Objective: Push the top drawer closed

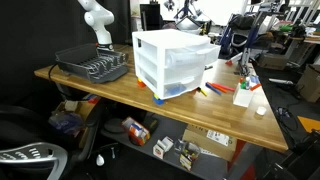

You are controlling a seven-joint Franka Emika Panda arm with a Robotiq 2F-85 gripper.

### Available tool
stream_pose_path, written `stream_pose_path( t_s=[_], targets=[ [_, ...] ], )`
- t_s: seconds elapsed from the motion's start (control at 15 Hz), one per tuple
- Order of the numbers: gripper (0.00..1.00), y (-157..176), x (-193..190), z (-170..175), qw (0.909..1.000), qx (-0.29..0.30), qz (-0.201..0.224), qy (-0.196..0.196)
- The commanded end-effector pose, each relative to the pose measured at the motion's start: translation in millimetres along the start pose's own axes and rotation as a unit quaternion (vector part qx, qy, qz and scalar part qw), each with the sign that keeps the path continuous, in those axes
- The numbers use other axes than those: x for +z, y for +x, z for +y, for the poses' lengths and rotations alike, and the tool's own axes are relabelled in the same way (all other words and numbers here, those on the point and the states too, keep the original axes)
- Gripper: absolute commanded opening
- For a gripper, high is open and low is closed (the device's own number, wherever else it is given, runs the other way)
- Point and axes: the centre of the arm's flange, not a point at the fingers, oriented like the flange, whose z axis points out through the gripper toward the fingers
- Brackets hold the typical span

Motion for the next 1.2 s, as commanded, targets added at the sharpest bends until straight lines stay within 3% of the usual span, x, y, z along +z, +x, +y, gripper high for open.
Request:
stream_pose_path(
  t_s=[0.0, 0.33, 0.47, 0.53, 0.87, 1.13],
  targets=[
    [1.00, 0.0, 0.0, 0.0, 1.0000, 0.000, 0.000, 0.000],
    [1.00, 7.8, 16.6, -12.2, 0.9999, -0.011, 0.013, 0.003],
    [1.00, 12.8, 16.2, -8.7, 0.9994, 0.004, -0.004, -0.036],
    [1.00, 7.4, 16.7, -10.3, 0.9999, -0.005, 0.003, -0.015],
    [1.00, 10.5, 20.3, -10.2, 0.9996, -0.006, 0.007, -0.026],
    [1.00, 0.3, 52.0, -40.9, 0.9943, -0.080, 0.068, -0.018]
  ],
)
